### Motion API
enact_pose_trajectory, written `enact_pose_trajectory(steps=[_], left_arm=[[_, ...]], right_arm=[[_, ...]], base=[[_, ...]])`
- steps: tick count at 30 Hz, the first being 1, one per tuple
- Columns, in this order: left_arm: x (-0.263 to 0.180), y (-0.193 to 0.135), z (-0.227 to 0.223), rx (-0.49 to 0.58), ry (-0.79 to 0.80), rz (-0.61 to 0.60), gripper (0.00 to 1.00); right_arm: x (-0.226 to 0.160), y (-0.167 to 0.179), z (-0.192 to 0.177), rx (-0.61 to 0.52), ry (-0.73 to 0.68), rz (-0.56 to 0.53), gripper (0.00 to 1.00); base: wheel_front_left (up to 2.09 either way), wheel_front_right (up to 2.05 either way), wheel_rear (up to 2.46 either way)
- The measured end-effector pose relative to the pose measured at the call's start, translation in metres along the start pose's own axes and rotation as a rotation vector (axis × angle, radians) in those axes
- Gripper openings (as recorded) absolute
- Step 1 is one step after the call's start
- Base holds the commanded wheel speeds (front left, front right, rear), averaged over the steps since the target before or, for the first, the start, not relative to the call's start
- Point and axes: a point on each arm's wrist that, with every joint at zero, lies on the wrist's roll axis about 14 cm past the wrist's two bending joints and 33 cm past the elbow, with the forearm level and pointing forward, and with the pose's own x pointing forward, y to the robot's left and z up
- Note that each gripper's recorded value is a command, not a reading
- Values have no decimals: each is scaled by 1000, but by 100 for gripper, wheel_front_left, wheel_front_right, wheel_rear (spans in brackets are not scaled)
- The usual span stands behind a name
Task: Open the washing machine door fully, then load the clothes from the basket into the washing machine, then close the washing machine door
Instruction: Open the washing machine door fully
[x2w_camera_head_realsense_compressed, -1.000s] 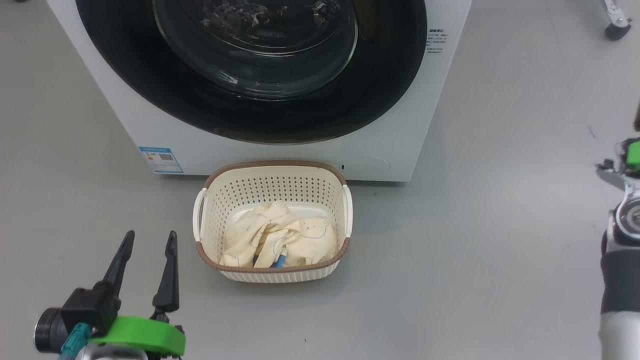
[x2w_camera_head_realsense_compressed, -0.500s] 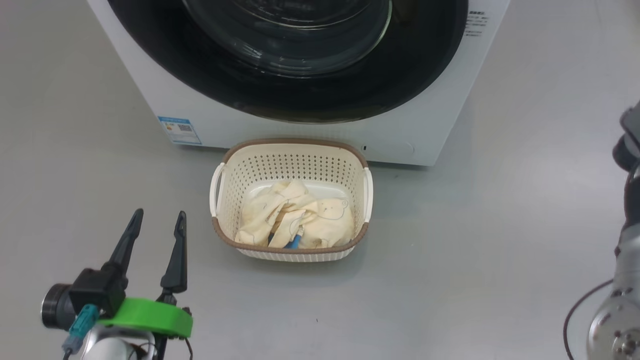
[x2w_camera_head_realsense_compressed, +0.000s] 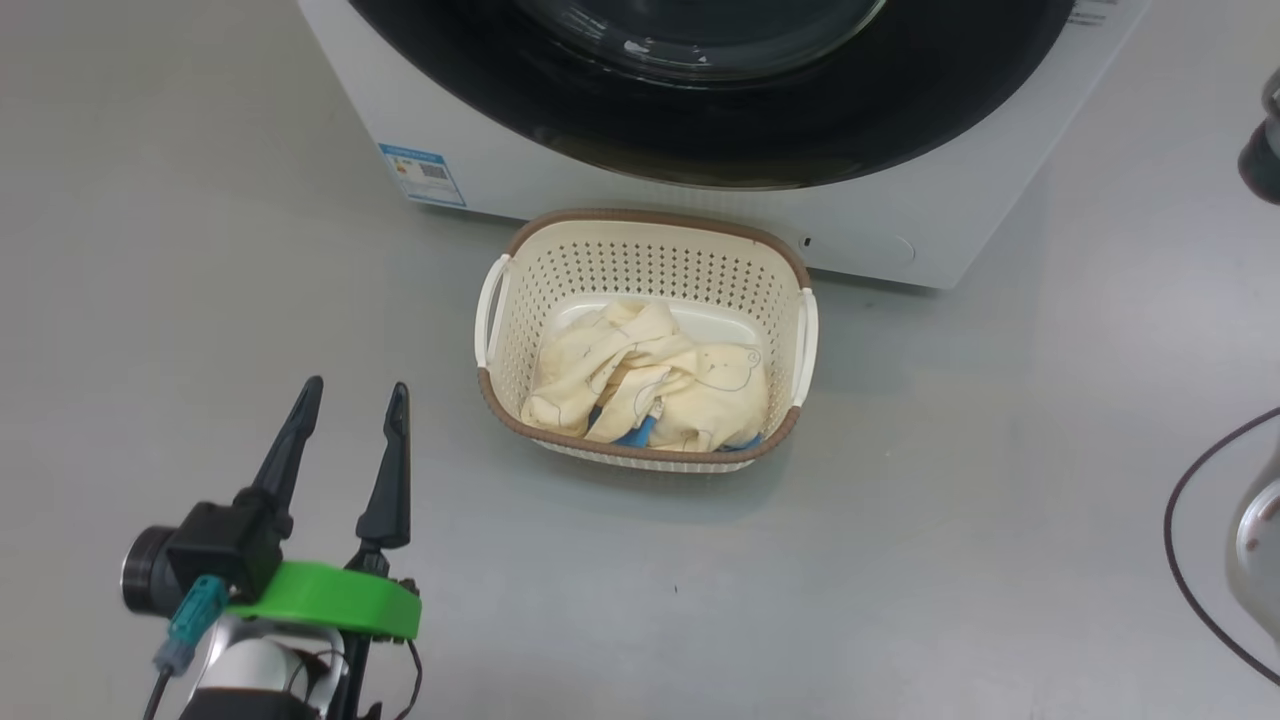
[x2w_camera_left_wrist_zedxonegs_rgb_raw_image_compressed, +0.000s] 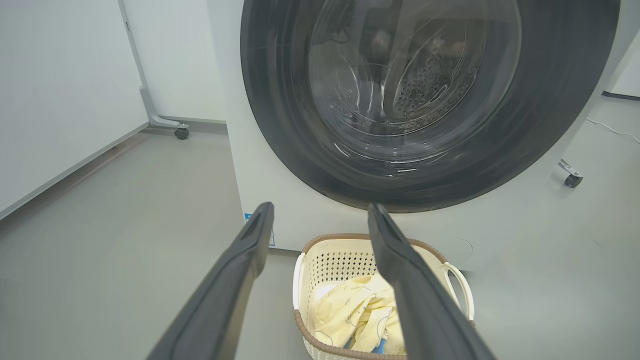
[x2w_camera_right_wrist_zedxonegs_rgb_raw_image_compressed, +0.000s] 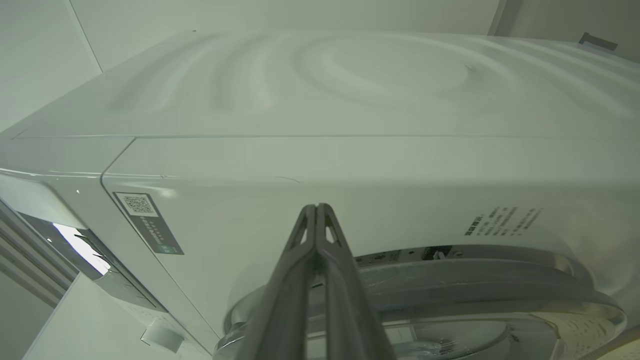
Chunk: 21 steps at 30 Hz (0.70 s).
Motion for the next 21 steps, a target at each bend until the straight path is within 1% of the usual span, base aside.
enact_pose_trajectory(steps=[4, 9, 21], left_arm=[[0, 3, -6, -6, 17, 13, 100], [8, 2, -5, -12, 7, 17, 100], [11, 12, -12, -17, 22, 52, 100]], right_arm=[[14, -4, -23, -19, 91, -18, 0], [30, -10, -42, -51, 163, -34, 0], [39, -43, -67, -67, 256, -106, 0]], base=[[0, 0, 0], [0, 0, 0], [0, 0, 0]])
